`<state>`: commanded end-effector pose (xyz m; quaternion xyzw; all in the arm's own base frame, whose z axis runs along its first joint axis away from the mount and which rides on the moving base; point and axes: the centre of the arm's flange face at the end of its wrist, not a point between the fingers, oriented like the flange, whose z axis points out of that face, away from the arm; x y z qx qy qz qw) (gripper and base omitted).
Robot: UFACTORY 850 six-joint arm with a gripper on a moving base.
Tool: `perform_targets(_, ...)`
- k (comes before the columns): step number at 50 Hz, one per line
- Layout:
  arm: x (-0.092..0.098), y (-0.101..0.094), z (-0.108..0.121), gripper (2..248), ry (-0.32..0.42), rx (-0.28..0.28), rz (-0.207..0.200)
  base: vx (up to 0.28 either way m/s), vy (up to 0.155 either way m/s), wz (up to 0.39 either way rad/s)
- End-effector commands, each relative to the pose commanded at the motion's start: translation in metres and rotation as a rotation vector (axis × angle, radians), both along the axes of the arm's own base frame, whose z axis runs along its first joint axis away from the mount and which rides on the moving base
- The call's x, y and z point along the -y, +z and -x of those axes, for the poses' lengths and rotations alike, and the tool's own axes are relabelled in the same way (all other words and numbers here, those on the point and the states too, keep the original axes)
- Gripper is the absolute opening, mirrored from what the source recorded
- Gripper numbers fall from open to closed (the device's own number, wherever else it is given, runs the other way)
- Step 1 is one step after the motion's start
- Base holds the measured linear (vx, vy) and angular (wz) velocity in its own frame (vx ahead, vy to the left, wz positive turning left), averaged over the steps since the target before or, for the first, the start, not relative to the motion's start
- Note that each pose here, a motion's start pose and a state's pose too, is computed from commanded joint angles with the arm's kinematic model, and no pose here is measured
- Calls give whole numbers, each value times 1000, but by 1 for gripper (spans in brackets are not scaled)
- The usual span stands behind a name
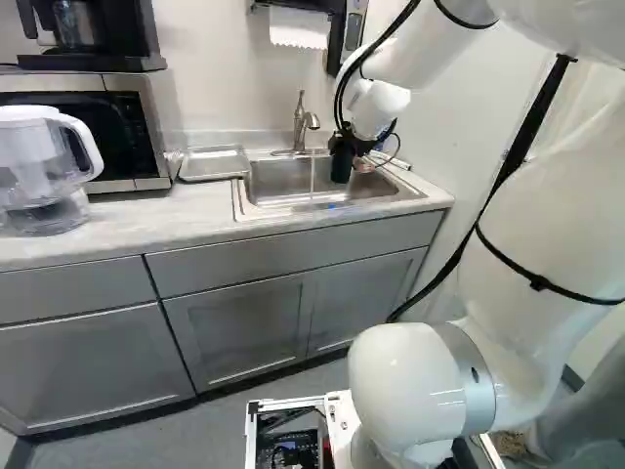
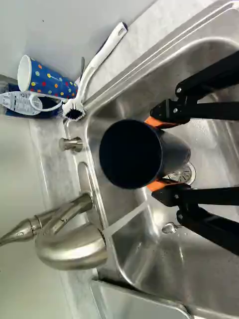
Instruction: Rinse the cup and place it in the tray
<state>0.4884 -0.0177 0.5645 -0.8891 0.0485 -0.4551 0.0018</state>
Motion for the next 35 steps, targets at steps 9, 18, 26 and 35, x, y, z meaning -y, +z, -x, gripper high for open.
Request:
perform_targets(9, -13, 0, 0, 121, 26, 0, 0, 0, 0, 0)
perform_targets(18, -25, 0, 0, 121, 51, 0, 0, 0, 0, 0)
perform_targets(26, -31, -1, 1, 121, 69, -9, -2, 0, 0, 0)
perform_targets(35, -39, -2, 1, 121, 95, -24, -3, 0, 0, 0)
